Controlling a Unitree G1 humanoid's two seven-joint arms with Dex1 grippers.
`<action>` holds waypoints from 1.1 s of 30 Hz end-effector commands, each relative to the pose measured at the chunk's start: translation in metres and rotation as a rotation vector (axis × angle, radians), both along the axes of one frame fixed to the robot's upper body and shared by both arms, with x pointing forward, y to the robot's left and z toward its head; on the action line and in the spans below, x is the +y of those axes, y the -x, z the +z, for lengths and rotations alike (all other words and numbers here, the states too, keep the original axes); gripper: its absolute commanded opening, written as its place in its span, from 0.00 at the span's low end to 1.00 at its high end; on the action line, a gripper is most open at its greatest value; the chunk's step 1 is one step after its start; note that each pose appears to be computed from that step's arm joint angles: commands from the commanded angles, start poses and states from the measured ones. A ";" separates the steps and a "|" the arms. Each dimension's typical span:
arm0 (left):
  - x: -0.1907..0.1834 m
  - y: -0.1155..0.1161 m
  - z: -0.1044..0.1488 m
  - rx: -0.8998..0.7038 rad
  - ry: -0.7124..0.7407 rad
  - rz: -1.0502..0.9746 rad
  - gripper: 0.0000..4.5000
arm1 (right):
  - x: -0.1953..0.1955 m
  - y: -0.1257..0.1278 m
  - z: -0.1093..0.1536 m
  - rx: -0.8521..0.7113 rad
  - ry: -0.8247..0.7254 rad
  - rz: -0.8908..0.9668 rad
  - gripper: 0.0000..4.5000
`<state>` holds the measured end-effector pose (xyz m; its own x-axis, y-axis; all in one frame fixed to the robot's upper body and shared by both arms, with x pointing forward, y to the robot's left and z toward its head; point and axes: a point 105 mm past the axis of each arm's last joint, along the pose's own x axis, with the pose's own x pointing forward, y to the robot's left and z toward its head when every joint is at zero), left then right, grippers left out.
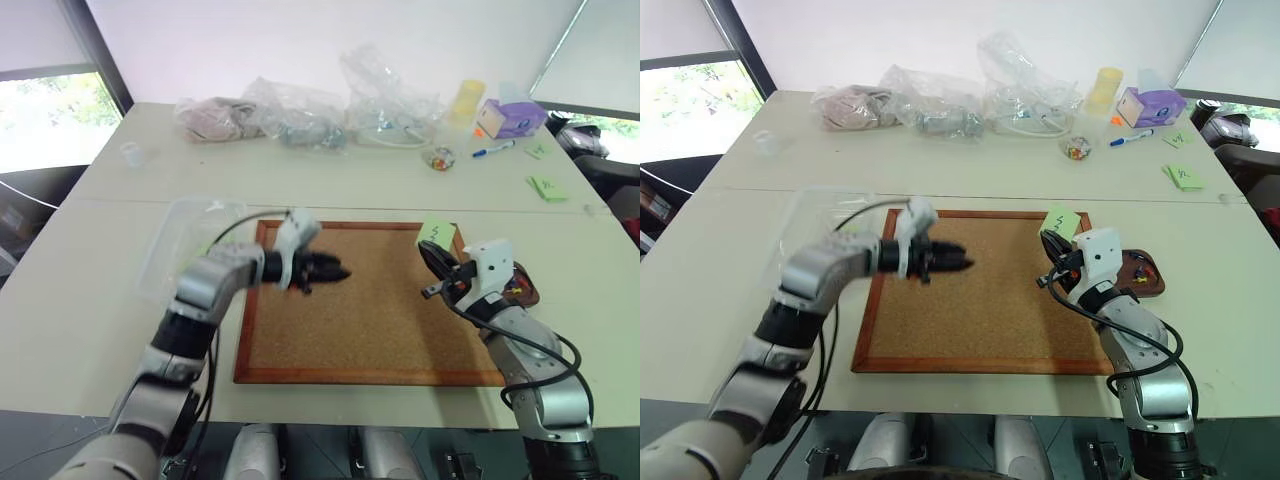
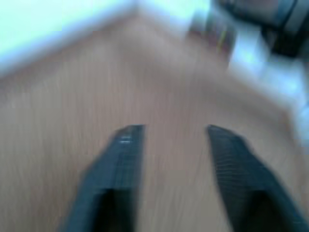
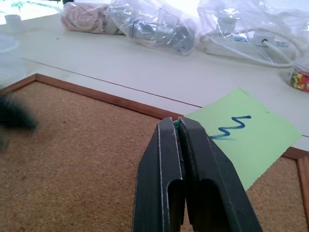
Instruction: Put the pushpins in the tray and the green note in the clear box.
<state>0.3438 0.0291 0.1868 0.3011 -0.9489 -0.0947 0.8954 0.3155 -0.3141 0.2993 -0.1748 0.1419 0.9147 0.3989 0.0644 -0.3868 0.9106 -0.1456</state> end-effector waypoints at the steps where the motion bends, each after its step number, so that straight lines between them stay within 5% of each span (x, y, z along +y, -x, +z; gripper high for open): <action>1: -0.006 -0.003 0.025 0.149 0.189 -0.032 0.97 | 0.005 0.006 0.028 -0.087 0.036 0.045 0.00; 6: -0.042 -0.019 0.021 0.375 0.227 -0.039 0.99 | 0.018 0.013 0.043 -0.116 0.103 0.122 0.00; 18: -0.094 -0.026 0.016 0.401 0.263 -0.123 0.99 | 0.039 0.025 0.053 -0.133 0.138 0.169 0.00; 27: -0.100 -0.027 0.007 0.389 0.209 -0.125 0.07 | 0.040 0.028 0.054 -0.137 0.150 0.163 0.00; 33: -0.095 -0.033 -0.011 0.339 0.116 -0.086 0.02 | 0.040 0.028 0.055 -0.150 0.171 0.161 0.00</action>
